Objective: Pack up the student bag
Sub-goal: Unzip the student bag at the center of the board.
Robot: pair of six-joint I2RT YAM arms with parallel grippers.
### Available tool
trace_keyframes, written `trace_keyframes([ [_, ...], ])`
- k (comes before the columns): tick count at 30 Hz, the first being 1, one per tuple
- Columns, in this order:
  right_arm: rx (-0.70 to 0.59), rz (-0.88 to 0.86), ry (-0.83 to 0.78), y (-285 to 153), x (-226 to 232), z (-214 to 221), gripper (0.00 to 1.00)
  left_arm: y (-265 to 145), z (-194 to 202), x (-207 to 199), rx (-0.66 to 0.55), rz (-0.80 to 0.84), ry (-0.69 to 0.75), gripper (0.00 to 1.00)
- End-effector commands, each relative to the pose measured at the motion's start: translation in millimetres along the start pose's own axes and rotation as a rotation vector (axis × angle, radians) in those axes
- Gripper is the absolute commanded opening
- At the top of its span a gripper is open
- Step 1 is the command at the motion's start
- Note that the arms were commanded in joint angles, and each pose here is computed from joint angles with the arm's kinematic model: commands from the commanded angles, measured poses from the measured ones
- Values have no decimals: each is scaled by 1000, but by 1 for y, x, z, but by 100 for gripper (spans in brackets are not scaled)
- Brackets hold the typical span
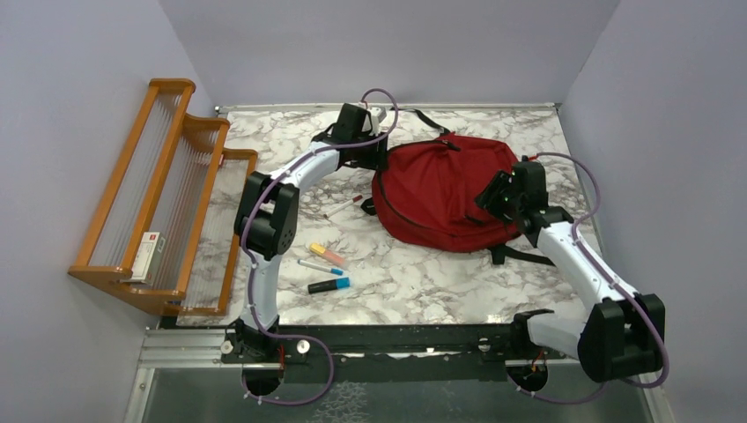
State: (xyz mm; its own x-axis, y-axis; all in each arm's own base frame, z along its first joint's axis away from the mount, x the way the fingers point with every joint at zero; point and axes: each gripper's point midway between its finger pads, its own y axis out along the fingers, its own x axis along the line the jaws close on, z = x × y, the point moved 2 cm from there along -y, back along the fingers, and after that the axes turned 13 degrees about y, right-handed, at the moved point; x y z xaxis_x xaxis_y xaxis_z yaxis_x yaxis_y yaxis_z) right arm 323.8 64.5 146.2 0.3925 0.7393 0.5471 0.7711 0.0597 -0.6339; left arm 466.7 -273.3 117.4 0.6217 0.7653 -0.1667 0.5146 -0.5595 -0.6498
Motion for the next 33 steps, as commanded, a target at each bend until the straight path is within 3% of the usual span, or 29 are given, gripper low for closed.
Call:
trace_keyframes([
  [1, 97, -37, 25, -21, -4, 24, 54, -34, -25, 4, -84, -88, 37, 59],
  [5, 115, 7, 50, -32, -10, 27, 55, -54, -37, 0, -137, -127, 55, 64],
  [12, 167, 45, 335, -39, -13, 47, 55, -69, -47, -28, -195, -110, 121, 65],
  [22, 15, 58, 733, -34, -28, 45, 49, -60, -42, -51, -196, -30, 146, 65],
  [33, 40, 13, 863, -13, -18, 47, 45, -52, -36, -58, -179, -6, 152, 65],
])
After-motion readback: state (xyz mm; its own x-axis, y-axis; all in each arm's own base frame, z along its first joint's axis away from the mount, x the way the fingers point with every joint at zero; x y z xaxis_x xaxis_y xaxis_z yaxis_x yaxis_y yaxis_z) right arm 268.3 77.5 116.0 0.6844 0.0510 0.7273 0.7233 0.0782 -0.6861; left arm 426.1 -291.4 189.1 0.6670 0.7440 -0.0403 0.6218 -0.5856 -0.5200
